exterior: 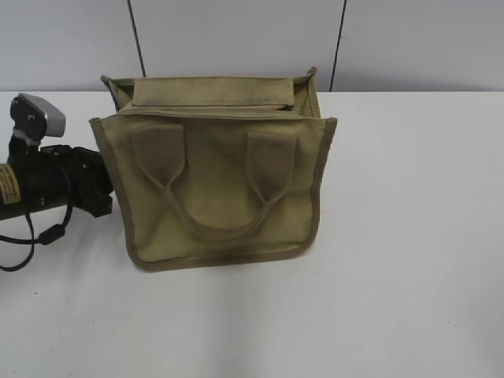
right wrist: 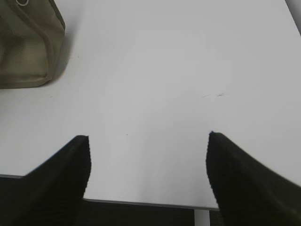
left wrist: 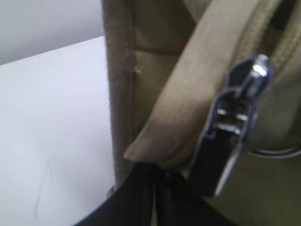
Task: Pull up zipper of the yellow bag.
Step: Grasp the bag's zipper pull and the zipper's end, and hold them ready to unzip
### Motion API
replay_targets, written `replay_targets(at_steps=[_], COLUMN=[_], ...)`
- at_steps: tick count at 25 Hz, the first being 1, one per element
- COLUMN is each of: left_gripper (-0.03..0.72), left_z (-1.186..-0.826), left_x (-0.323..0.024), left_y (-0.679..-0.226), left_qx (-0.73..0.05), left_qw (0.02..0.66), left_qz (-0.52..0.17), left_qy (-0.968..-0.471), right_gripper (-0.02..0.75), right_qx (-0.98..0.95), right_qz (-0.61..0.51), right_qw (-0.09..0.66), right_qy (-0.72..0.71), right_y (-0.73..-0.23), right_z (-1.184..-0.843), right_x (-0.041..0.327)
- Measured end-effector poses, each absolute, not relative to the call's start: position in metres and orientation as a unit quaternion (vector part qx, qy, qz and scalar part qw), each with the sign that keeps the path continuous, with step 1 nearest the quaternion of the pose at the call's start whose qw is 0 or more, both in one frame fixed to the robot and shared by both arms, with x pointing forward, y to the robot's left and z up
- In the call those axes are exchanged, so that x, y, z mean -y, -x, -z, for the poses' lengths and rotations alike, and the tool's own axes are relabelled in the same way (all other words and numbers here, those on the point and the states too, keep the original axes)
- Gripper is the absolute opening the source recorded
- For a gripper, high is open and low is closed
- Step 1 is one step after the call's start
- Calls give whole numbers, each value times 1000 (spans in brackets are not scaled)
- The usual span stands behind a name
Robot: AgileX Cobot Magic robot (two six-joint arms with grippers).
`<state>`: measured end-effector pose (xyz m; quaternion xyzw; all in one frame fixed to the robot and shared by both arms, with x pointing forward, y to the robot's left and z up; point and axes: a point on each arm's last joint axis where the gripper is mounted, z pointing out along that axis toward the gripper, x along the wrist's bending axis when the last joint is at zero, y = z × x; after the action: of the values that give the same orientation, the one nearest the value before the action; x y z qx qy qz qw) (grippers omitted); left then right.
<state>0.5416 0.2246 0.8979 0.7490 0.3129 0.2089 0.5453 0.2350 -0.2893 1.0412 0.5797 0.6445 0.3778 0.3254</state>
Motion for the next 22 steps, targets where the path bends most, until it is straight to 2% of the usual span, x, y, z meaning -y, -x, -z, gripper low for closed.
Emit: replay_targets(at_steps=[5,7,13,22], left_gripper=[258,305,331,320], left_z=[-889,-888,-888,-871], left_x=[-222,-221,-219,-212], left_y=[-541,-541,-543,-553], left_qx=[-309,-309,-282,-276], left_qw=[566,574,601,606], left_qz=[-192,-189,-207,-191], left_qy=[-740,-734,-718,-721], right_gripper=[585,585,585,585], right_qx=[-644,-644,-644,-644], right_qz=[-378,-378,-378,-378], right_qw=[325,325,325,325], right_qy=[-580,-580,-580,-580], right_y=[-235,-235,-235,-235], right_z=[-1041,-1041,-1041,-1041], right_x=[289,289,289,289])
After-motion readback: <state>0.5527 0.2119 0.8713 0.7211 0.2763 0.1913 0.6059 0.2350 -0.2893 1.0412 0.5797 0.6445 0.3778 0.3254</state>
